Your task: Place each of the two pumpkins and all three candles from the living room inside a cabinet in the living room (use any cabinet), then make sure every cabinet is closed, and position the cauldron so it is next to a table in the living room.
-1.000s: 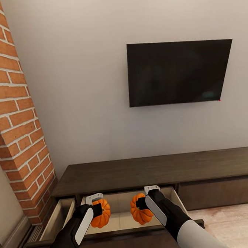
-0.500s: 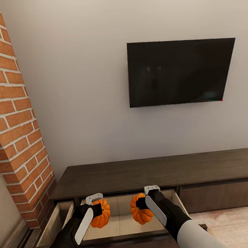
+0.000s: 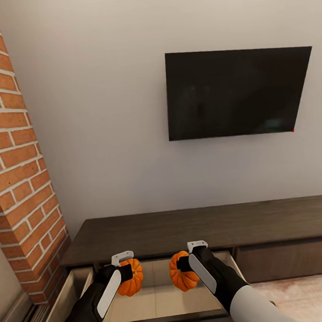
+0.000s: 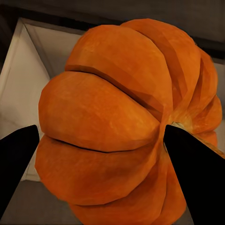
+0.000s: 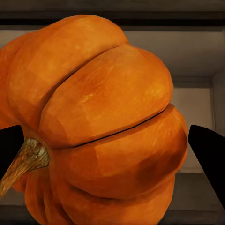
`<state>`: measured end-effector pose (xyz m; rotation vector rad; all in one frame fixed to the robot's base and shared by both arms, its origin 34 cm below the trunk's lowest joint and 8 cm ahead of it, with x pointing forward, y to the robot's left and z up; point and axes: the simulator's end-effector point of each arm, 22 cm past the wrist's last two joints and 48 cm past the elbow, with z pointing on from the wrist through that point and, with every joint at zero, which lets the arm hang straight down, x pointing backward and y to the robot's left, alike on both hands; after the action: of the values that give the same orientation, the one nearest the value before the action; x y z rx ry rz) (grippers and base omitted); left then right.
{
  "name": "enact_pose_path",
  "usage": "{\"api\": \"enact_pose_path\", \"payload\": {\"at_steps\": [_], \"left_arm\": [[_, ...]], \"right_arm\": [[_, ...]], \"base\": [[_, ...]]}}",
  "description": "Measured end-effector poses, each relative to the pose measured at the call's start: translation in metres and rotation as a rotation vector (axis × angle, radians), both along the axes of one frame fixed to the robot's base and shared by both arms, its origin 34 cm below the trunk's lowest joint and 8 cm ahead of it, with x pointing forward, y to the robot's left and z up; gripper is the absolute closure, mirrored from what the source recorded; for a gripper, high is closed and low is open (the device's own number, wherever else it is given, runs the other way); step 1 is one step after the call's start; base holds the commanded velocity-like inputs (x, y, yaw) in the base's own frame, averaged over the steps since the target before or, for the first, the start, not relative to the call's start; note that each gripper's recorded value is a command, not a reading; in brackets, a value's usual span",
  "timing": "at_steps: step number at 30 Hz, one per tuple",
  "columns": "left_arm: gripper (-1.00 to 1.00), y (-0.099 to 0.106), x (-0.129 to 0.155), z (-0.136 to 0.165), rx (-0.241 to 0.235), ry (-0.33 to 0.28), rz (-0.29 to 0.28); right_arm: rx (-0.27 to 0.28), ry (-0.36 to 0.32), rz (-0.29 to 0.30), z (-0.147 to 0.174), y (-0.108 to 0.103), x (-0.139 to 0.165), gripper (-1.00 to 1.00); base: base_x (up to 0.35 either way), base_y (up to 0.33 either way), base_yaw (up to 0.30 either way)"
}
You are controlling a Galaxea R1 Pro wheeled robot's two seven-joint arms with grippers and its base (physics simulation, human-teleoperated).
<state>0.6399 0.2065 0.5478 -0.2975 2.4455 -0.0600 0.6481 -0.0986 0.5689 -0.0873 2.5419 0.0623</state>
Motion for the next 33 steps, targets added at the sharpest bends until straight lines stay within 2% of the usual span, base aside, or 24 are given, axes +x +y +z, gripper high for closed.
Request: {"api": "enact_pose_path", "payload": {"at_steps": [21, 33], "left_arm": [[1.0, 0.0, 0.001, 0.001, 0.001, -0.002, 0.002], [1.0, 0.002, -0.007, -0.029, 0.003, 0.007, 0.003]], "right_arm": [[0.001, -0.001, 0.0, 0.0, 0.0, 0.0, 1.0], [0.006, -0.03, -0.017, -0.024, -0.002, 0.0, 1.0]], "base": [[0.031, 0.0, 0.0], [0.0, 0.0, 0.0]]}}
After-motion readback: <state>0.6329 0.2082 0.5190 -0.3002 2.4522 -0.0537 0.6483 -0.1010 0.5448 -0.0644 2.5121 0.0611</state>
